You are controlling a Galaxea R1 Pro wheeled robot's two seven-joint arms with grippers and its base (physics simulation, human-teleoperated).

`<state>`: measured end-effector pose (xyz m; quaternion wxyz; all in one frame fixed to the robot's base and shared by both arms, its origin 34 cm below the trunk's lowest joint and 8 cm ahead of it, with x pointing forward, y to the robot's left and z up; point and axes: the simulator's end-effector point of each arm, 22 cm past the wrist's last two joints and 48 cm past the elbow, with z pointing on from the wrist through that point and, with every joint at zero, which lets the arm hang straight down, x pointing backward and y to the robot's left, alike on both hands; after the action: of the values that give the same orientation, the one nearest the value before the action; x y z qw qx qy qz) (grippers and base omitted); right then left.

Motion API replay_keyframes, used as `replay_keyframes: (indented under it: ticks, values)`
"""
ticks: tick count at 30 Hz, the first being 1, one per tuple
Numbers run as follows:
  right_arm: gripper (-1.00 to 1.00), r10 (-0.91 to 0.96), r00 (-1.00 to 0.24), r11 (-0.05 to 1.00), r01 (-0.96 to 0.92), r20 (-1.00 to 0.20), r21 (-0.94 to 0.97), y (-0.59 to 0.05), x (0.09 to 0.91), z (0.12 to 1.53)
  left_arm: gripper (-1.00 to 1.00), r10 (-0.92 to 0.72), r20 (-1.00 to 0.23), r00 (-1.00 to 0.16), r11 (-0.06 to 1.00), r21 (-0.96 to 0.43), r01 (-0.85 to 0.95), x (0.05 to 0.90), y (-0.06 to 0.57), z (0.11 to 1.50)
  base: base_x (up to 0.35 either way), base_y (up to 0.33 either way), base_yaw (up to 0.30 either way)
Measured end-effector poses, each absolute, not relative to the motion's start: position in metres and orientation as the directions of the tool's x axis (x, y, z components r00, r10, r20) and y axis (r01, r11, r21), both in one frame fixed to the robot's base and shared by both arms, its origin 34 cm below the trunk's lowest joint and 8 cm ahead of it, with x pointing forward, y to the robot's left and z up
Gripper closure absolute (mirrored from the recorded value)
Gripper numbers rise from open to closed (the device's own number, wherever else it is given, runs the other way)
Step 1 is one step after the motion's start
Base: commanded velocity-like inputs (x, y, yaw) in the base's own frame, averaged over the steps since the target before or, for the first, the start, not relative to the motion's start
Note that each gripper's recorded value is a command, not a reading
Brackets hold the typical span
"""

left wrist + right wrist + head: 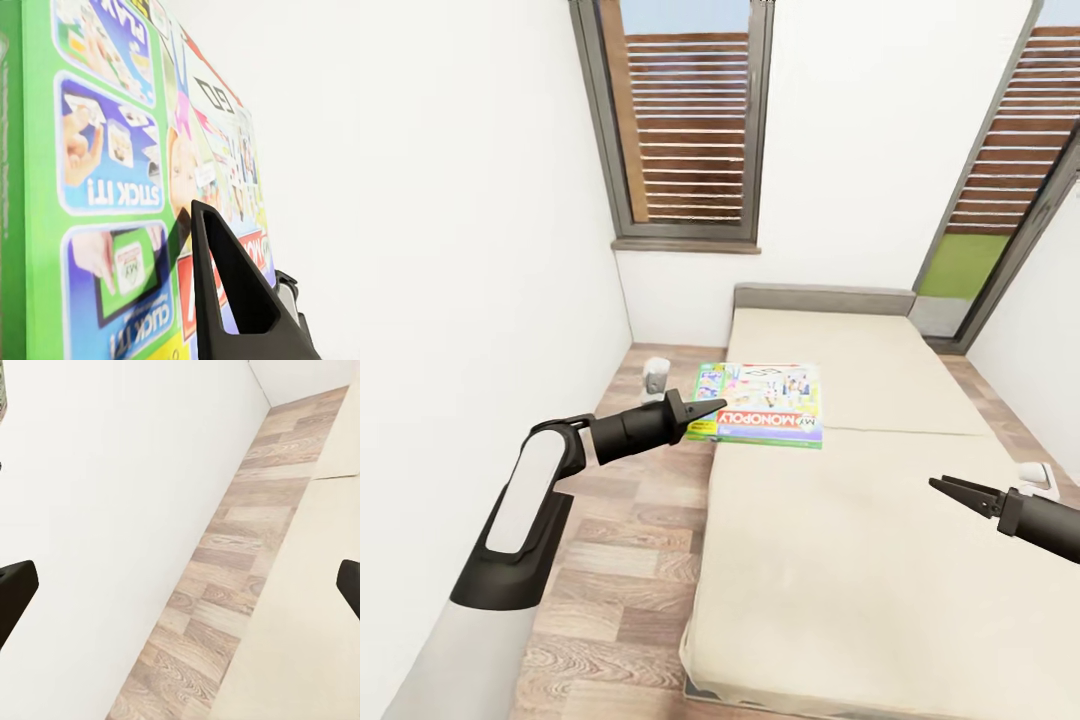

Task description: Put all the toys in the child's room - the three board games (two on the bed and one on the table), the two jigsaw puzzles on the table, and the tennis ball on the table - inside the toy box on the table in the child's room.

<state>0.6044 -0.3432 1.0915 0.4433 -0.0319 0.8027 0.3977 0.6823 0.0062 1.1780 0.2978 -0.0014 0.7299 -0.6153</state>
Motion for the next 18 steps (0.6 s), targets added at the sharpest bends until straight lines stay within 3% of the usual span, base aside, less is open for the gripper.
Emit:
replay_keyframes:
  ticks: [7, 18]
  values:
    - [-1.0, 0.301, -0.596, 0.682, -0.411, -0.744, 0.605, -0.343, 0.604, 1.097, 1.0, -0.369, -0.44, -0.818, 0.245, -0.896, 0.371, 0.681, 0.006, 1.183, -0.024, -0.012, -0.062]
    - [-1.0, 0.301, -0.583, 0.682, -0.422, -0.755, 0.598, -0.343, 0.602, 1.105, 1.0, -0.369, -0.454, -0.811, 0.251, -0.889, 0.383, 0.678, 0.006, 1.19, -0.177, -0.119, -0.028]
